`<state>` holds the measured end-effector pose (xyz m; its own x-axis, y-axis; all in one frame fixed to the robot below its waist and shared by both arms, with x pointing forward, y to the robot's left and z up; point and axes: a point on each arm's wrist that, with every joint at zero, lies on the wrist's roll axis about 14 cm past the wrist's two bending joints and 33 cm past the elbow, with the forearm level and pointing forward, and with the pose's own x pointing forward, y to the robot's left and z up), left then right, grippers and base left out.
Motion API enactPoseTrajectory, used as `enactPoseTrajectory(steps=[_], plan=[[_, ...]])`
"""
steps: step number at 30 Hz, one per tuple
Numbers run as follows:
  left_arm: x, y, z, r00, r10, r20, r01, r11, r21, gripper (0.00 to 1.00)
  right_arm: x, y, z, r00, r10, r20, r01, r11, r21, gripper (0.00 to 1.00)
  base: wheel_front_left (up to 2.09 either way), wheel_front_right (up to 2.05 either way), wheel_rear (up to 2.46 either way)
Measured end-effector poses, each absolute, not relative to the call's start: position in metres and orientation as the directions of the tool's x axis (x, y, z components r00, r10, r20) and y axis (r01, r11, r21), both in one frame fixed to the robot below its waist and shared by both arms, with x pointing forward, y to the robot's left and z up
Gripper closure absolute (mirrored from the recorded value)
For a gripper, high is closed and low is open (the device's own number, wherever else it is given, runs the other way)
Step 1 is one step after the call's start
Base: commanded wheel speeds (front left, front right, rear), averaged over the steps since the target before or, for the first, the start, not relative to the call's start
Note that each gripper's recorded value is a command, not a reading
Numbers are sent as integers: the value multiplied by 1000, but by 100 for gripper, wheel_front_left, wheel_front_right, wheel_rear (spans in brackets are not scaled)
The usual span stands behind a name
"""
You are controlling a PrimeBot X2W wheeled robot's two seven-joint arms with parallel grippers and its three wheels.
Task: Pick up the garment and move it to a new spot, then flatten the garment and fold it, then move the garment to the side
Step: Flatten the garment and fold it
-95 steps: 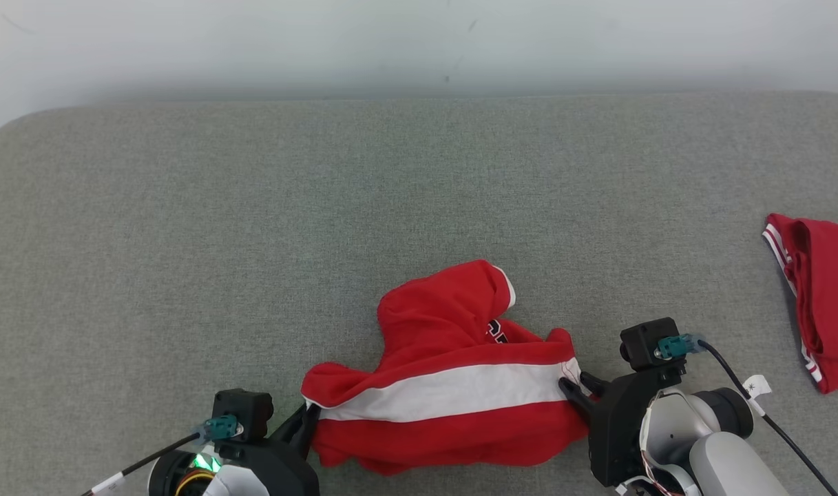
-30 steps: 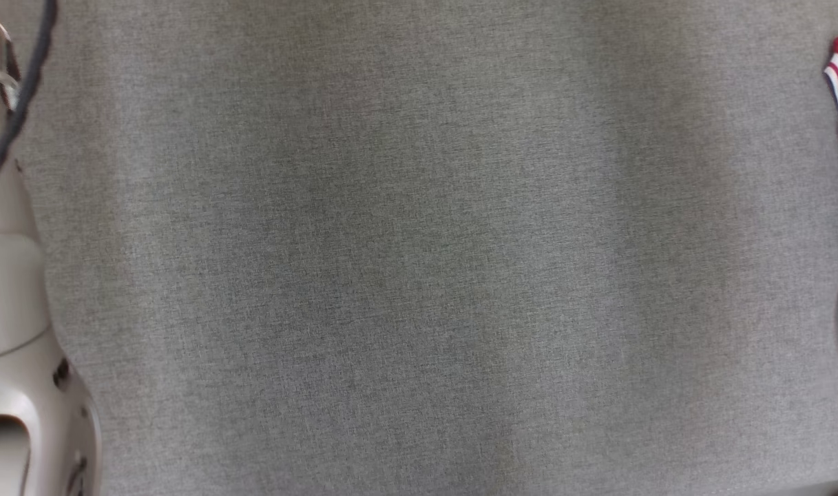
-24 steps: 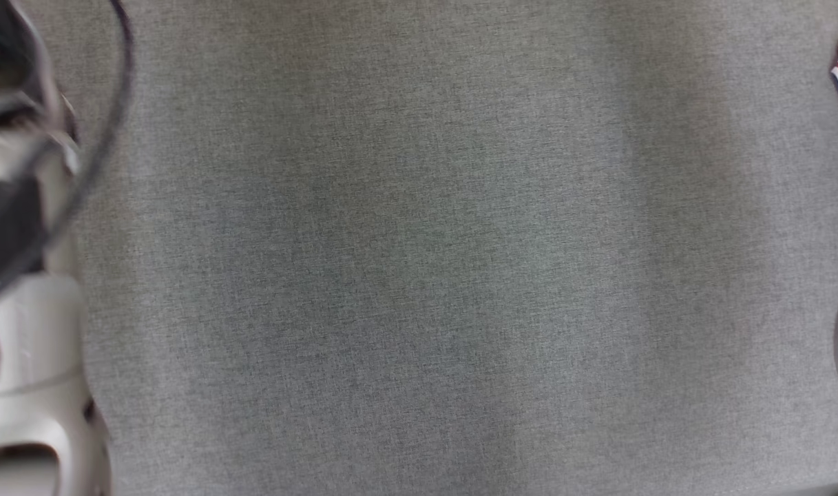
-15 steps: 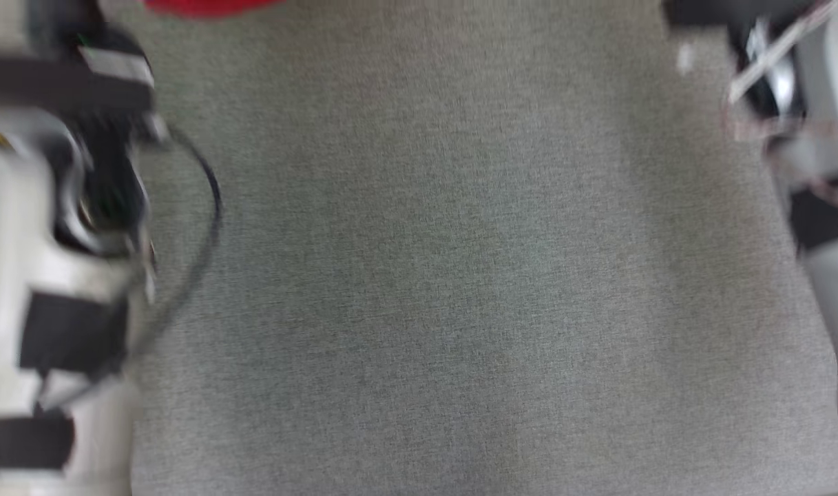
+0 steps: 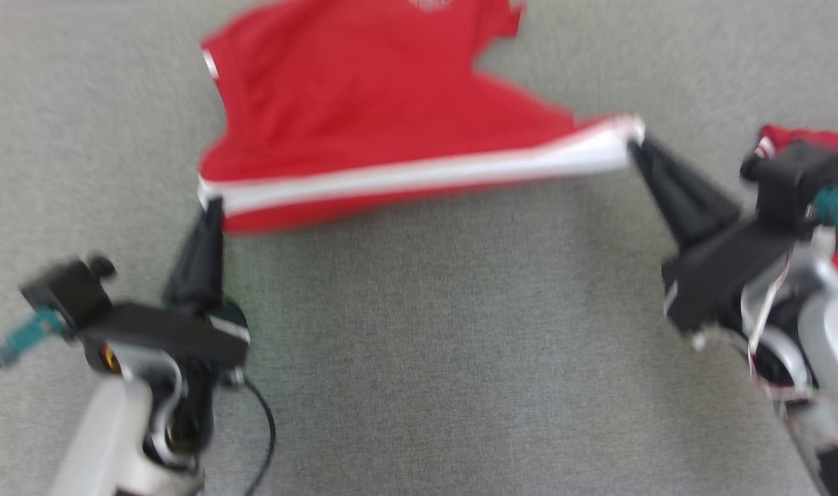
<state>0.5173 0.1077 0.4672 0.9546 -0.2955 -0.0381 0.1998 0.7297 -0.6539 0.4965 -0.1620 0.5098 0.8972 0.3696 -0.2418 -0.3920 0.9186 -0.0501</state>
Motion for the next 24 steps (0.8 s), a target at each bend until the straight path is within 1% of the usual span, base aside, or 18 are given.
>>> enactPoseTrajectory(steps=[5, 14, 20, 24], plan=[[483, 106, 464, 948, -311, -67, 202, 752, -627, 100, 454, -167, 507, 875, 355, -328, -382, 924, -18, 100, 0, 0, 0], [439, 119, 458, 956, -267, -123, 144, 789, -597, 100, 392, -173, 511, 836, 343, -428, -371, 928, 18, 100, 0, 0, 0], [403, 119, 445, 937, -289, -197, 132, 814, -565, 100, 349, -173, 499, 767, 347, -539, -368, 927, 74, 100, 0, 0, 0], [379, 114, 436, 914, -319, -249, 144, 831, -537, 100, 325, -181, 487, 722, 321, -613, -334, 938, 97, 100, 0, 0, 0]])
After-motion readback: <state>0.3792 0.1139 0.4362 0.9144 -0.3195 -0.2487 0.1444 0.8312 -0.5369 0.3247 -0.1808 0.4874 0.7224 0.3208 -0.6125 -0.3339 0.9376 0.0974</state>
